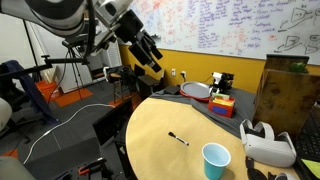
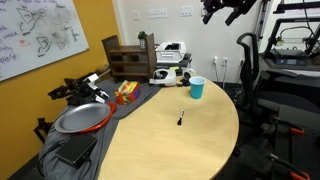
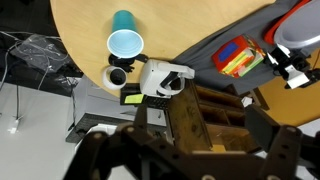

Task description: Take the marker from the table and place it in the blue cup

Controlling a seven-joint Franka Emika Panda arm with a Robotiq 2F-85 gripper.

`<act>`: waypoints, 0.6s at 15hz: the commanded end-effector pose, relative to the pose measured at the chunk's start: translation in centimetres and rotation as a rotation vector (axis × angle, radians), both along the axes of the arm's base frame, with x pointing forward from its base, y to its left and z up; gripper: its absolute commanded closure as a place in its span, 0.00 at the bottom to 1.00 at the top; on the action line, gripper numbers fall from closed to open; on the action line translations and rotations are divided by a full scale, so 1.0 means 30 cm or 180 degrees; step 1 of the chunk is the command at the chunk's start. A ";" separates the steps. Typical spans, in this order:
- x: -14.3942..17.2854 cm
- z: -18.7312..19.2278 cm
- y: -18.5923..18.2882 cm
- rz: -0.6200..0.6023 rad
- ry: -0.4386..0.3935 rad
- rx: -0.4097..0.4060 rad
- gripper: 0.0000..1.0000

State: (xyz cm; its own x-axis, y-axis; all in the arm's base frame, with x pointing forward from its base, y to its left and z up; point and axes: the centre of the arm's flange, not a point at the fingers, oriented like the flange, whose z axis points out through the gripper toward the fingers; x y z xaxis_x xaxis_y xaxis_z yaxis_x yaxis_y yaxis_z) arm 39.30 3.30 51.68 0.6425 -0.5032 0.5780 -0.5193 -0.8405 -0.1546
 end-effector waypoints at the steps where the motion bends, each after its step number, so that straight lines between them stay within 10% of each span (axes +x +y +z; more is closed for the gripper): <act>1: 0.009 -0.019 -0.021 -0.0341 -0.0234 0.0222 0.00; 9: 0.068 -0.143 -0.075 -0.1040 -0.0165 0.1039 0.00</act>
State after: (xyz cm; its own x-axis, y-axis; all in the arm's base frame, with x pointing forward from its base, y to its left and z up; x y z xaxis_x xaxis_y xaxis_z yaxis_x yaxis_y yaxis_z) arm 39.86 1.55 49.29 0.4528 -0.7675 0.4538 -0.7025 -0.6205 -0.3485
